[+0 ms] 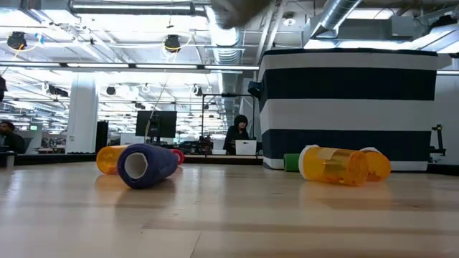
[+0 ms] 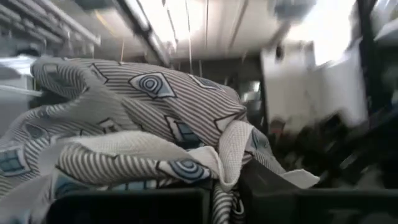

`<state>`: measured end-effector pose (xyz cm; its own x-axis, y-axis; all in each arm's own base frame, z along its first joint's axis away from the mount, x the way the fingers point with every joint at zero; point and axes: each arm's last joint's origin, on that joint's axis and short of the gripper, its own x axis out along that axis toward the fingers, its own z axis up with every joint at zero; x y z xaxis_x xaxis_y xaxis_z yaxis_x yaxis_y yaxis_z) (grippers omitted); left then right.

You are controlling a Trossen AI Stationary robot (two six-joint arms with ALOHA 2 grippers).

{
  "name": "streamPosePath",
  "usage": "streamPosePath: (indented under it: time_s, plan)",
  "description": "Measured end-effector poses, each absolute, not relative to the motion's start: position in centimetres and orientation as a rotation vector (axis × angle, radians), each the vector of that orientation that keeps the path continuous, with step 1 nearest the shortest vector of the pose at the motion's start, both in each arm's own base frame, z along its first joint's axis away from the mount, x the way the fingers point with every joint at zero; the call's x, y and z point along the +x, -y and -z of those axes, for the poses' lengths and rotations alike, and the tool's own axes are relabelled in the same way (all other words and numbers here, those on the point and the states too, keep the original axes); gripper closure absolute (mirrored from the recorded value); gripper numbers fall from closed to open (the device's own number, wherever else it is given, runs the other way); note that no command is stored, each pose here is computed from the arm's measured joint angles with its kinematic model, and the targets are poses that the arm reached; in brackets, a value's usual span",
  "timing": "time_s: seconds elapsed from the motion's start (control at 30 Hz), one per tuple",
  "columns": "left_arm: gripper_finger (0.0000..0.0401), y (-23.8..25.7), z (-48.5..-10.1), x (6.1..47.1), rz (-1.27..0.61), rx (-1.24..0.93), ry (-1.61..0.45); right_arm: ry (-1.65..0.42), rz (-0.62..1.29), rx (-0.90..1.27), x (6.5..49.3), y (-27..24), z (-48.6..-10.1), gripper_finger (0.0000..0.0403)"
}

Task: Pick & place medical supplies in basket/bin
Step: Put the blue patient gown into the blue bin

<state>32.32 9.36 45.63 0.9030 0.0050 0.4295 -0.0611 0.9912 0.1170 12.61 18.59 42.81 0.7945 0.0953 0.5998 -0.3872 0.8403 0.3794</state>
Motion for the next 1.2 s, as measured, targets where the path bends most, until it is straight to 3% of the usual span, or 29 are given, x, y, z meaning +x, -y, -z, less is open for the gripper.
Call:
streamPosePath:
  time_s: [0.23, 0.53, 0.93, 1.2]
  plan:
    - [0.0397, -12.1, -46.9, 37.8, -0.027, 0.239, 0.445, 0.614, -0.290, 0.510, 12.6, -18.6, -42.9, 0.0308]
    - [0.0397, -14.9, -45.4, 42.7, -0.070, 0.334, 0.446, 0.626, -0.275, 0.517, 12.8, -18.4, -42.9, 0.0308]
    - [0.0396, -18.2, -41.0, 46.8, -0.217, 0.447, 0.422, 0.640, -0.227, 0.485, 13.5, -17.8, -43.0, 0.0308]
    - [0.0392, -19.4, -36.6, 48.7, -0.197, 0.390, 0.218, 0.647, -0.206, 0.484, 13.9, -17.4, -43.0, 0.0308]
